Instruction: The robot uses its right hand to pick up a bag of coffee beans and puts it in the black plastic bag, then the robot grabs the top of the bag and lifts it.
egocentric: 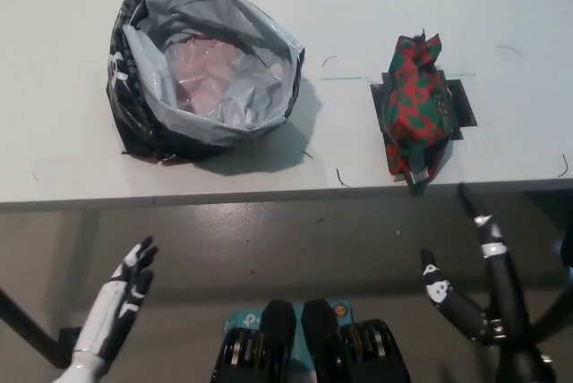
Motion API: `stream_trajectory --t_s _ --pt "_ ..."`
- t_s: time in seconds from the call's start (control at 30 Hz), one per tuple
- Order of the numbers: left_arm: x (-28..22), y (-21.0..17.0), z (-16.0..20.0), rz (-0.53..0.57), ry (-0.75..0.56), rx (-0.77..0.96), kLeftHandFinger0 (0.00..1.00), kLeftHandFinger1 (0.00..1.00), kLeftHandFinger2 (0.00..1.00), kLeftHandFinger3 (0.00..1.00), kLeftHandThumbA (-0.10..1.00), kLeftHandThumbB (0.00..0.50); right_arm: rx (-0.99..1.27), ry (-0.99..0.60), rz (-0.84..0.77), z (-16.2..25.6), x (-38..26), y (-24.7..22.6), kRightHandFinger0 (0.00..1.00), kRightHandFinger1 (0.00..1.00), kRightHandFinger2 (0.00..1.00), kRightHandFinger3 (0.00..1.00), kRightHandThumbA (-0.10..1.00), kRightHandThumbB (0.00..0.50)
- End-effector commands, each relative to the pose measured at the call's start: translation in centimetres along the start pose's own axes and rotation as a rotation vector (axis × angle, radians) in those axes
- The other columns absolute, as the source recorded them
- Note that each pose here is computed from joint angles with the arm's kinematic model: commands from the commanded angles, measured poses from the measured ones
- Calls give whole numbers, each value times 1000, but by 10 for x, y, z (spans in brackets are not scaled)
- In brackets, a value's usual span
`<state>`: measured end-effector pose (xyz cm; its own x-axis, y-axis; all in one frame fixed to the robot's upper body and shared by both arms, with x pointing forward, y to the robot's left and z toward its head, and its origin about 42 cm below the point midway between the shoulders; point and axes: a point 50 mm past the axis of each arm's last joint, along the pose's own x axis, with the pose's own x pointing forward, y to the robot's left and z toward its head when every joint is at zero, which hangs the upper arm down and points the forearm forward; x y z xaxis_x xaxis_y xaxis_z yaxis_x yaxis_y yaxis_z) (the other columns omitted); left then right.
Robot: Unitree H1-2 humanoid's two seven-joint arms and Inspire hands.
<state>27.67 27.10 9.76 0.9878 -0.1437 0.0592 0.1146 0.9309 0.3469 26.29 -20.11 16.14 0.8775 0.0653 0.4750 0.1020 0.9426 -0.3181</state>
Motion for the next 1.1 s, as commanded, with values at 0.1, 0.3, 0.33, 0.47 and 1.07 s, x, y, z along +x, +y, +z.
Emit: stream_trajectory --t_s 0.1,0.3,0.33,0.47,1.07 --pt "13 -28 28 -113 -75 53 1000 1000 1000 1000 1000 248 -302 -340 -291 124 39 -71 1000 1000 1000 1000 546 174" --pt "14 -23 22 -118 -65 29 1000 1000 1000 1000 1000 241 -504 -319 -273 177 117 -97 1000 1000 1000 1000 878 245" --pt "13 -24 21 -118 -62 31 1000 1000 1000 1000 1000 247 -508 -309 -268 179 123 -97 1000 1000 1000 1000 878 263" --pt "10 -21 14 -105 -47 58 1000 1000 1000 1000 1000 257 -576 -210 -213 196 210 -94 1000 1000 1000 1000 884 292" --pt "11 -13 13 -93 -55 64 1000 1000 1000 1000 983 236 -594 227 97 173 420 -19 1000 1000 1000 1000 1000 386"
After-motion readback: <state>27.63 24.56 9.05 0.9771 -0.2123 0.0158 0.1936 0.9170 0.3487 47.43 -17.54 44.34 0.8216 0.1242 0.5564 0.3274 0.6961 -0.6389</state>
